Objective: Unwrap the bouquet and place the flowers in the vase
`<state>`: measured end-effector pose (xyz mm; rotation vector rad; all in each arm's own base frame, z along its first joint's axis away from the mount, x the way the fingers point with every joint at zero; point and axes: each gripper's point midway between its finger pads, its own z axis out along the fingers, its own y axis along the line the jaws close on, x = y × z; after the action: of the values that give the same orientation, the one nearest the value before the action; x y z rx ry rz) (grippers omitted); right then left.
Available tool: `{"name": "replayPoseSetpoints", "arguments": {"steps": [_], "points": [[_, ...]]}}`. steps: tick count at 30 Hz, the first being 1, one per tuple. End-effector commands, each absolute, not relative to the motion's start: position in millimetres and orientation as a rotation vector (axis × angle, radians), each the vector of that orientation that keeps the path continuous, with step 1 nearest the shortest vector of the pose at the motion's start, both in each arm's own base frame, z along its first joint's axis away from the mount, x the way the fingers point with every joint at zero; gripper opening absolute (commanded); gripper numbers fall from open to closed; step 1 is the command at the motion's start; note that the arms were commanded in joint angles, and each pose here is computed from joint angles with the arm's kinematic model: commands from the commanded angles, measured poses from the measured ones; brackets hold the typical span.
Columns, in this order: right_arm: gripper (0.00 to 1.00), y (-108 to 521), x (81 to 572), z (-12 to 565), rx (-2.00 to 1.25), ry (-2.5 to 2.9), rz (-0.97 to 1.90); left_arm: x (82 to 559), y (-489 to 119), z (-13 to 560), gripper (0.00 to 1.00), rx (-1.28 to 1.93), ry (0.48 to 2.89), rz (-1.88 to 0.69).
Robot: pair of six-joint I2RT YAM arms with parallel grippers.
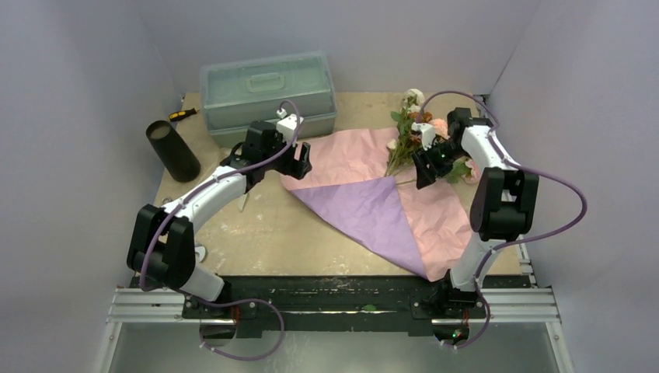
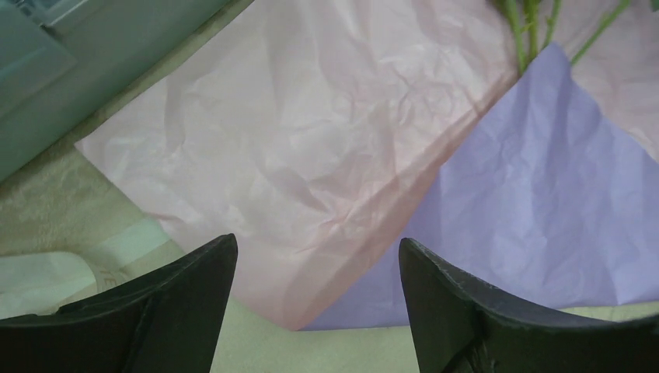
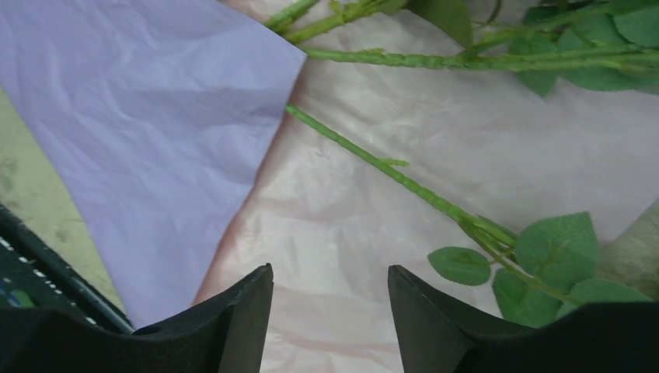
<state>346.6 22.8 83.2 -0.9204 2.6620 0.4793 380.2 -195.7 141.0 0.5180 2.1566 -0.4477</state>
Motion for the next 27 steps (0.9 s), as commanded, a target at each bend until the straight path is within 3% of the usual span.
{"name": "replayPoseSetpoints", "arguments": {"steps": [1, 5, 13, 27], "points": [[0.62, 65.6, 337.7, 101.1, -0.832, 2.631, 0.749, 374.6, -223.3, 176.4, 0.76, 0.652, 2.01, -0.631], [0.69, 81.7, 338.9, 90.1, -0.769, 2.636, 0.875, 375.4, -232.9, 188.8, 0.76, 0.669, 1.988, -0.691], [0.74, 96.8, 342.2, 60.4, -0.692, 2.674, 0.979, 378.7, -231.1, 199.2, 0.76, 0.676, 1.965, -0.664], [0.72, 137.3, 305.2, 54.5, -0.712, 2.659, 1.303, 393.7, -225.5, 210.3, 0.76, 0.615, 1.966, -0.614]]}}
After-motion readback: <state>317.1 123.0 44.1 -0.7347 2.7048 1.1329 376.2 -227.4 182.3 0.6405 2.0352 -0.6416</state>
